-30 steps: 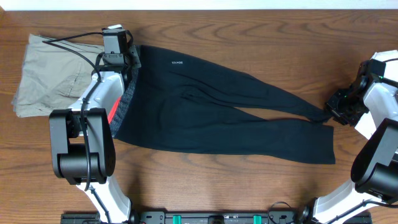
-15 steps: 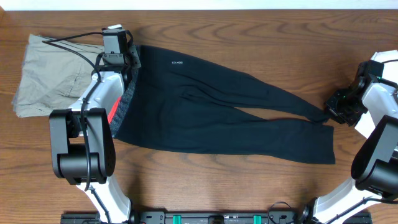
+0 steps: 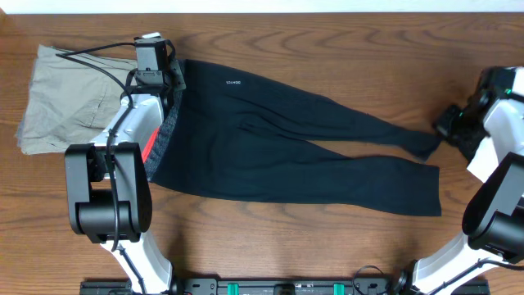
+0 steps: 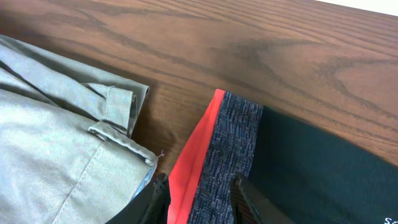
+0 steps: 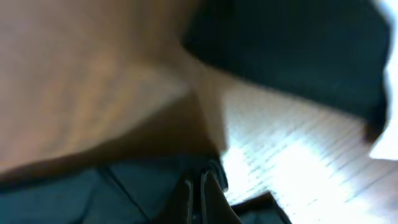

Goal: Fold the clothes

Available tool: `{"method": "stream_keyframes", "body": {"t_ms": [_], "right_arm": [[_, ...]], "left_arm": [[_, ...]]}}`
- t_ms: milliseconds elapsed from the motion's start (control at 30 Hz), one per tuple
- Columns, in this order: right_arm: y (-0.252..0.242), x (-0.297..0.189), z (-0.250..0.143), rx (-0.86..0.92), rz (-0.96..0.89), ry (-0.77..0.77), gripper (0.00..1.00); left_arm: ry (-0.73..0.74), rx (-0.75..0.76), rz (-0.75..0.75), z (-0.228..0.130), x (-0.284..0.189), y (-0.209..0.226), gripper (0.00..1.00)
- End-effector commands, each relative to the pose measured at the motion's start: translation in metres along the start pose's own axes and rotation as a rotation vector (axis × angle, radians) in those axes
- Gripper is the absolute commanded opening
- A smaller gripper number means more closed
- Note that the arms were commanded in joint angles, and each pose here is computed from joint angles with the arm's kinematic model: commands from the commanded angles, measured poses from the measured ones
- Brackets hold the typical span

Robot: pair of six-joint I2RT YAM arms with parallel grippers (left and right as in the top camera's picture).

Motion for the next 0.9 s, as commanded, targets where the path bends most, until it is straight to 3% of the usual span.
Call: {"method": "stream_keyframes", "body": {"t_ms": [0,167,333,400,500,667,733,867], "right_arm": [[0.017,-0.039,0.024,-0.058,0.069,-0.1,0.01],[0.036,-0.081,0.037,-0.12,0.179,-0.119,0.01],[0.033,-0.085,0.026,-0.128,0.169,-0.038,0.03],[0.03,-0.078,0.018,-0.15,0.145,0.009,0.07],[0.019,-0.055,0.001,-0.145,0.076,0.09,0.25],[-0.001,-0.018,-0.017,-0.108,-0.013,0.148,0.41],[-0.004,-0.013,-0.021,-0.1,-0.022,0.162,0.41],[-0.002,-0.02,-0.019,-0.101,-0.014,0.158,0.4]], "left_arm": [[-0.03,-0.003,0.011,0.011,-0.007,0.004,0.35],[-0.019,-0.001,0.012,0.01,-0.007,0.004,0.35],[-0.016,-0.001,0.012,0.01,-0.007,0.004,0.35],[-0.016,-0.001,0.012,0.01,-0.007,0.004,0.35],[-0.016,-0.001,0.012,0.01,-0.007,0.004,0.35],[-0.016,-0.001,0.012,0.009,-0.007,0.004,0.35],[-0.015,-0.001,0.012,0.009,-0.007,0.004,0.35],[0.003,0.003,0.013,0.007,-0.008,0.004,0.51]]}}
Point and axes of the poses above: each gripper's point midway between its finger pads, its own x axis out along the fingers, its own y axis along the line the jaws close on, z = x × y, the point moved 10 cm from there along -x, back along the fingers, and after that the axes turned 7 degrees about x, right-handed, at the moved point
